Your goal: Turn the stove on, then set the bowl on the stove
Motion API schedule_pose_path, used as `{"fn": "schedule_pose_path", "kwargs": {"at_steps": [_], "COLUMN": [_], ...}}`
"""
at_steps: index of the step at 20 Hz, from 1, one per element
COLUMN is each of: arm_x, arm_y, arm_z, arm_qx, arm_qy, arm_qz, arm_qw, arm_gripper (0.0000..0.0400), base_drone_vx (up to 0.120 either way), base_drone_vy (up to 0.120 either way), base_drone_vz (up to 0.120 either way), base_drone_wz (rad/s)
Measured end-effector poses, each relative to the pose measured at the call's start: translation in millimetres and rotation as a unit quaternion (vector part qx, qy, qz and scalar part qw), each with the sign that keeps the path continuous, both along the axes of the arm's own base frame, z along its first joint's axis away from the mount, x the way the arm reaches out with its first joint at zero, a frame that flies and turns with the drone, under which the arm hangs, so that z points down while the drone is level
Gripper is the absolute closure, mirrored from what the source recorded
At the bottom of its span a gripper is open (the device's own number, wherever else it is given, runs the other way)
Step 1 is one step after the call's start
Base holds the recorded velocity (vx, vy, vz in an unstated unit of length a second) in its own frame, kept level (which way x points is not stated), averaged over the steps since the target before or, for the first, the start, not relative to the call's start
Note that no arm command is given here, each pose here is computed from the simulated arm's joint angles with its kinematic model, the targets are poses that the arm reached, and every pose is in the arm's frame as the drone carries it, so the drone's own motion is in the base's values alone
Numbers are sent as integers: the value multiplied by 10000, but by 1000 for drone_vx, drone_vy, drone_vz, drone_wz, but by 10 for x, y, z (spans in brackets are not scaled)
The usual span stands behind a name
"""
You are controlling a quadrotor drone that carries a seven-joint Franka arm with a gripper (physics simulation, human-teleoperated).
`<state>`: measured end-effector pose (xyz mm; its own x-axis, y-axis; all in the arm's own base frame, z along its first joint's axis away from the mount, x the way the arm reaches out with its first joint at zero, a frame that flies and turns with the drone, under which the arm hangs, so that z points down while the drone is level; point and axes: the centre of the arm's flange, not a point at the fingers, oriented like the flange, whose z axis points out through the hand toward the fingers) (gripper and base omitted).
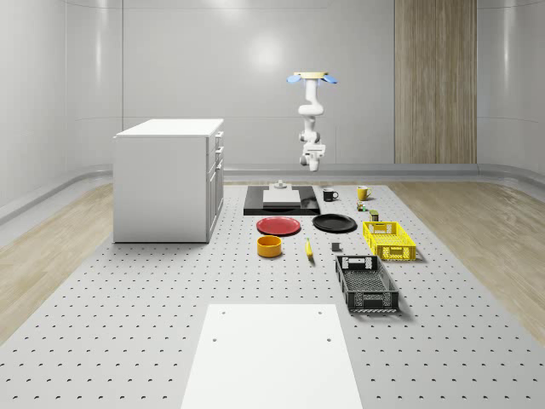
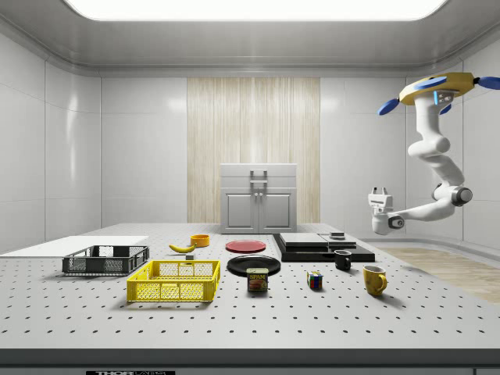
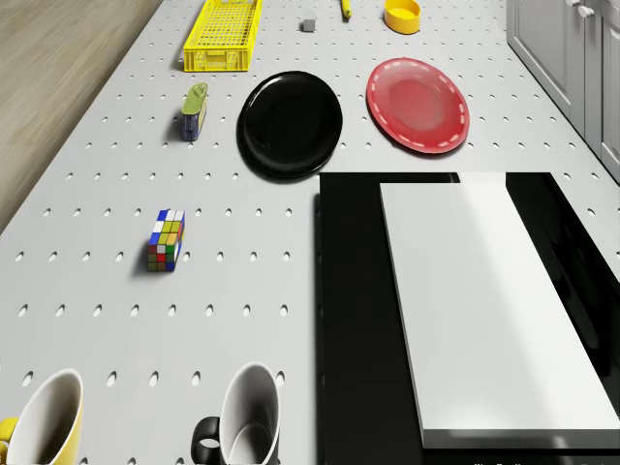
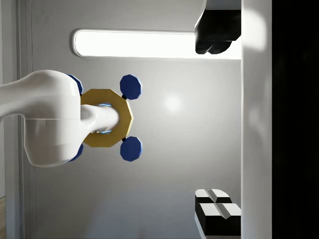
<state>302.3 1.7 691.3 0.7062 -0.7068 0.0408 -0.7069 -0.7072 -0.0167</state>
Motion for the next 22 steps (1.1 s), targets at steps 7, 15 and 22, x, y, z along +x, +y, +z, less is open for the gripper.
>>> {"fn": "schedule_pose_path", "kwargs": {"at_steps": [7,15,22], "arm_x": [-5,-11,-9], "arm_y": [39,196,609], "arm_z": [-2,-24,-227], "arm_qx": [-194,-991,-3262], "arm_qy": [-26,-56,-72], "arm_qz": [-5,-25,-83], "arm_qw": [9998,9951,9452], "arm_gripper": [0,0,0], "base_drone_vx": [63,15,120], "base_drone_vy": [-120,-120,-120], "base_drone_vz": [0,0,0], "base_drone_wz": [0,0,0]}}
